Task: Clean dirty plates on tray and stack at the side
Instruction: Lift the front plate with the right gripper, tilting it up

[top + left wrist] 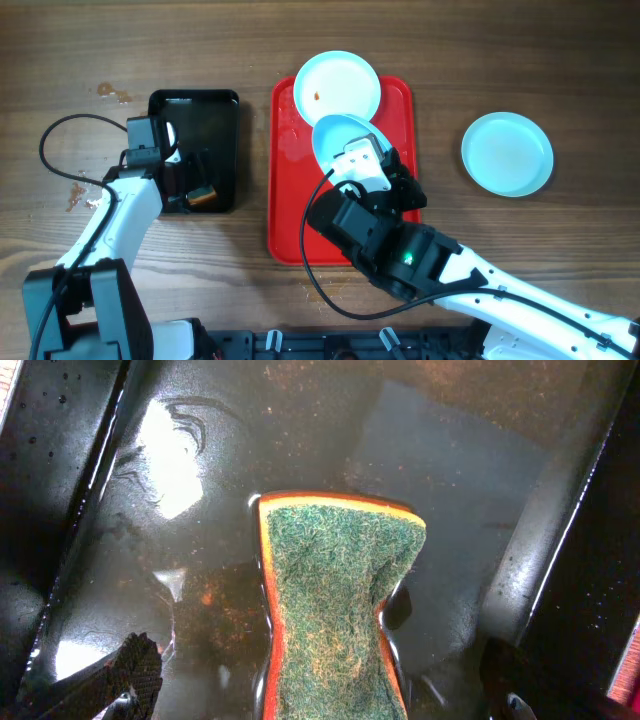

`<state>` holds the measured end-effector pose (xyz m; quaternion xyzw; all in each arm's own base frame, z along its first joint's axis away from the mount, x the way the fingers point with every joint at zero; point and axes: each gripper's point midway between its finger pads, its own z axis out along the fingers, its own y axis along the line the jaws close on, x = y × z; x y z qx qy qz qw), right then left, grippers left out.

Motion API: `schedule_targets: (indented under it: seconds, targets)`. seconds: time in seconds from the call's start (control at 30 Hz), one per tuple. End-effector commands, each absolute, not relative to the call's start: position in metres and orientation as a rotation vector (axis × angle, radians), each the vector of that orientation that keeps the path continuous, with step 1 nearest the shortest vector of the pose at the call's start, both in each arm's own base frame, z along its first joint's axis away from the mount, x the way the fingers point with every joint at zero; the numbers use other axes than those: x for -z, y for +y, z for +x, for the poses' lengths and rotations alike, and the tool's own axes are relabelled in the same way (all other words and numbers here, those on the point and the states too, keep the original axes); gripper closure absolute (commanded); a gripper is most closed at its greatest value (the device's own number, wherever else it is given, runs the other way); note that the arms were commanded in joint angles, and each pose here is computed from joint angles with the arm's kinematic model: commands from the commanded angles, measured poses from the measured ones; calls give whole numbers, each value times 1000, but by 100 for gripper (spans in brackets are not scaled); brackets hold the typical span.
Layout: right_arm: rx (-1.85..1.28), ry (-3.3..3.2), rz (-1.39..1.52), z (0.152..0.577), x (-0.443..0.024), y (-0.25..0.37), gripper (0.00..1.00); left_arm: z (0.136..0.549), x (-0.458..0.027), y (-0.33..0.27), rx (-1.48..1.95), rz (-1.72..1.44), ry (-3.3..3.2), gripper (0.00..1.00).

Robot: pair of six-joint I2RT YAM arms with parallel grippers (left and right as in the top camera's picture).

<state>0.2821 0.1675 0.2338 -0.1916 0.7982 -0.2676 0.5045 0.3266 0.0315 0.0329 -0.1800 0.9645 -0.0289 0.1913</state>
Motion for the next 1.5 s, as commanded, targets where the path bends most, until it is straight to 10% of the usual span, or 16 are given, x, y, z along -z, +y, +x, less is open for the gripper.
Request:
schedule_targets:
  seconds: [0.0, 1.47]
  targets:
    - [637, 1891, -406, 283, -252, 166, 96, 326, -32, 30, 98, -496, 2713, 0]
    - [370, 2110, -419, 299, -212, 176, 96, 326, -32, 30, 98, -496, 2713, 0]
